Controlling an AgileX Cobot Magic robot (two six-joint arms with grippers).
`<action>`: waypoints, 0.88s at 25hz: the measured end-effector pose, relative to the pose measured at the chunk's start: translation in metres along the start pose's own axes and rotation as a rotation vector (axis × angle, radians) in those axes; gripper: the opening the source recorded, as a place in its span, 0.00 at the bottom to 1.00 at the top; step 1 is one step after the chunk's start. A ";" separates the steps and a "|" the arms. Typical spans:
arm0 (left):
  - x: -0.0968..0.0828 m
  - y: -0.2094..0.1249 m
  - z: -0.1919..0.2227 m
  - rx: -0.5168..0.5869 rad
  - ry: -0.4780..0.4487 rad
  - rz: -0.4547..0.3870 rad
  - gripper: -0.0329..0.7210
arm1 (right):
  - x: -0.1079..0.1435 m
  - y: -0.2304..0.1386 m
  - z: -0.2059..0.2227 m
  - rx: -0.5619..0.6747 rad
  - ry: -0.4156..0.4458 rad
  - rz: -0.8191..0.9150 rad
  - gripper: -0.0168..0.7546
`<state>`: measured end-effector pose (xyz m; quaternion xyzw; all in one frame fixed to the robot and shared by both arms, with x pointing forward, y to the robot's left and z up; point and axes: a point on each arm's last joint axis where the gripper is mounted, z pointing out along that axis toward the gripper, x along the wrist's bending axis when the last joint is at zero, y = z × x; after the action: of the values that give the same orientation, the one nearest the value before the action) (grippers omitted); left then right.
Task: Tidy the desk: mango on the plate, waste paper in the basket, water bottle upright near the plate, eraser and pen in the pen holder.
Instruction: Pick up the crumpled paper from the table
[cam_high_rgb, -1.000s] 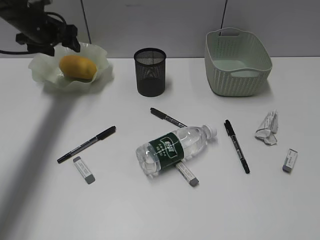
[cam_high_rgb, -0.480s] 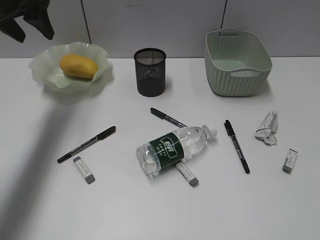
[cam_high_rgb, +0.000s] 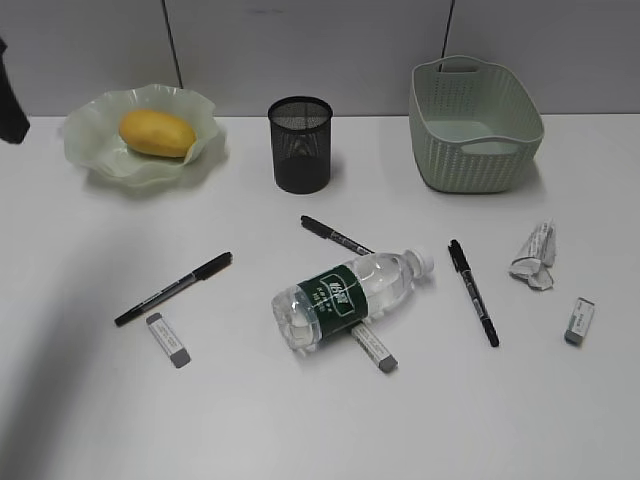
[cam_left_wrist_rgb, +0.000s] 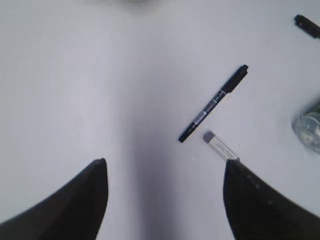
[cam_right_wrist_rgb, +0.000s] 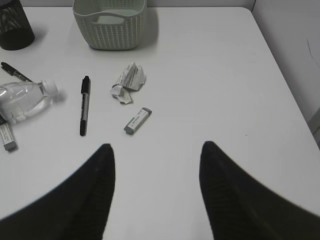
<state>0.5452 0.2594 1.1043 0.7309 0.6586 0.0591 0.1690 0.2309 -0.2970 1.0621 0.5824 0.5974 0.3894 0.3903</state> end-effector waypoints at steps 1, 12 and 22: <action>0.000 -0.011 -0.003 -0.016 0.001 0.000 0.76 | 0.000 0.000 0.000 0.000 0.000 0.000 0.59; -0.003 -0.136 -0.040 -0.424 -0.014 -0.009 0.75 | 0.000 0.000 0.000 0.001 0.000 0.000 0.59; -0.006 -0.248 -0.070 -0.671 -0.022 0.051 0.73 | 0.000 0.007 0.014 0.087 0.001 0.001 0.59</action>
<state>0.2893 0.2842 1.0904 0.6512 0.5822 0.2690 0.4056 0.2466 -0.2972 1.0627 0.5990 0.6137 0.3634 0.3640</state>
